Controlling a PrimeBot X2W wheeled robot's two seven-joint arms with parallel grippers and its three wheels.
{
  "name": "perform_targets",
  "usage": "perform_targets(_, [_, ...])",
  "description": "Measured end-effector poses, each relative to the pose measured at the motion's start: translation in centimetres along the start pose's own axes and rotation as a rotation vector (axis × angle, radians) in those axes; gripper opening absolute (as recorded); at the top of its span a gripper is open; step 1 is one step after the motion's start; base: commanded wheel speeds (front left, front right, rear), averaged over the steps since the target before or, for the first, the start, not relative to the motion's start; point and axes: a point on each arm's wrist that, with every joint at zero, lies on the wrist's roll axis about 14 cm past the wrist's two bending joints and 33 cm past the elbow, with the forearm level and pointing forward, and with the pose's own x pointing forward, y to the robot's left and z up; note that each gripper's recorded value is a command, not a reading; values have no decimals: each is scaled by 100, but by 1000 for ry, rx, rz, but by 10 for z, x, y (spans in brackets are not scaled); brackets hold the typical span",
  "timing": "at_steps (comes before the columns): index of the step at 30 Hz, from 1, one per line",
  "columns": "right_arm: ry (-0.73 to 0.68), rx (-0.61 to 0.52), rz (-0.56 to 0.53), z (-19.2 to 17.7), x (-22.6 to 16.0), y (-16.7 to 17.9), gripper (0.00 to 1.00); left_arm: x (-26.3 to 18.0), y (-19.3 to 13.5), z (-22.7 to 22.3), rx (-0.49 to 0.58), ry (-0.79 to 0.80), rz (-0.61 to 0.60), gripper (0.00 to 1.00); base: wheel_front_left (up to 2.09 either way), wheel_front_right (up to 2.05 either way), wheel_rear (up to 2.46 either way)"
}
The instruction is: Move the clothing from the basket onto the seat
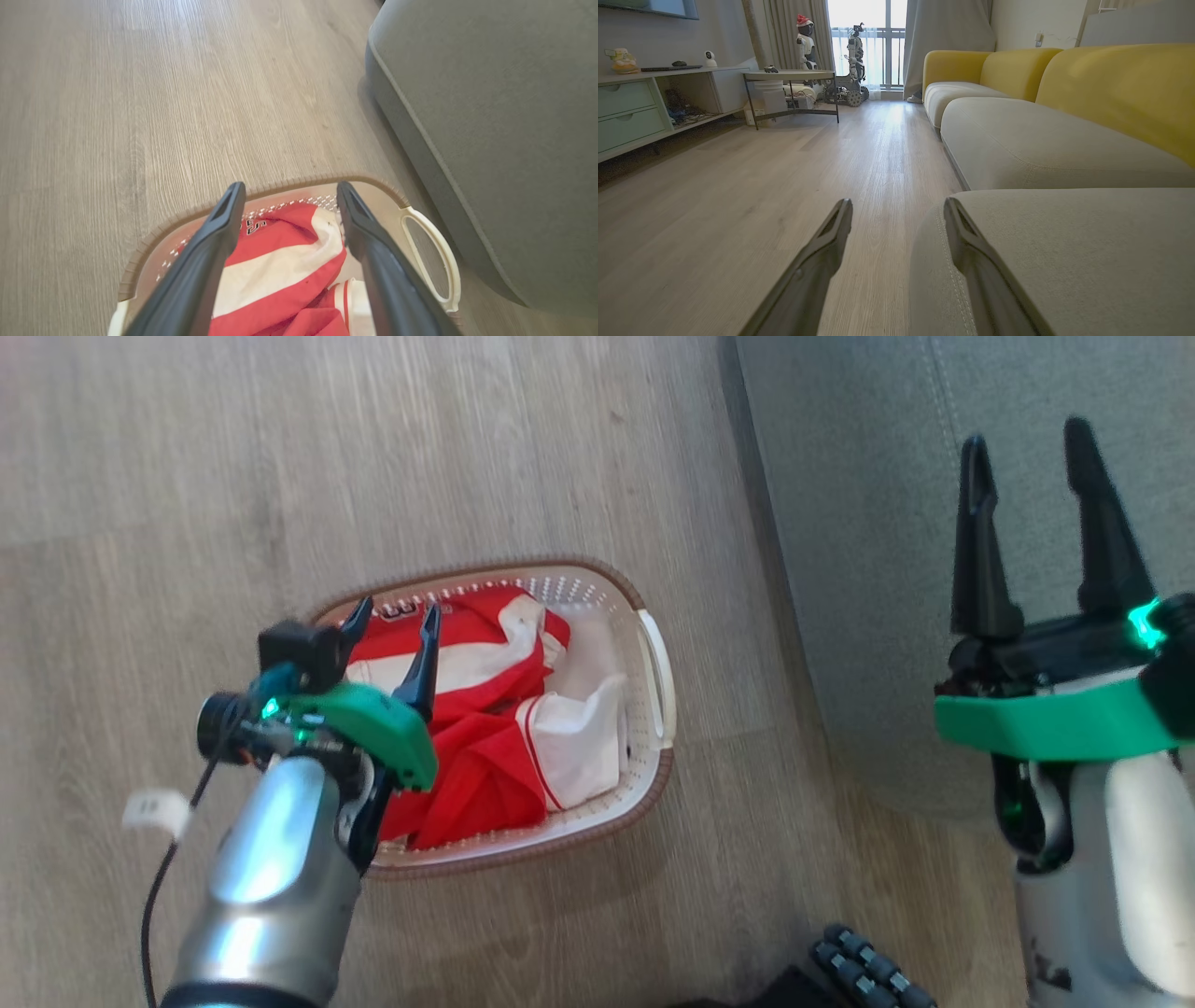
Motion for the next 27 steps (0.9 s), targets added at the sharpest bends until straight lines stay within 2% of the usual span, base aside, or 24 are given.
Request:
perform_targets(14, [-45, -37, 21, -8, 33, 0, 100, 50, 4, -67, -31, 294, -31, 100, 0, 0, 0])
perform_targets(21, [-49, -46, 26, -20, 45, -2, 100, 61, 12, -117, -62, 473, -26, 100, 0, 0, 0])
perform_targets(27, [-35, -58, 38, -36, 52, -1, 100, 77, 17, -136, -78, 541, -29, 100, 0, 0, 0])
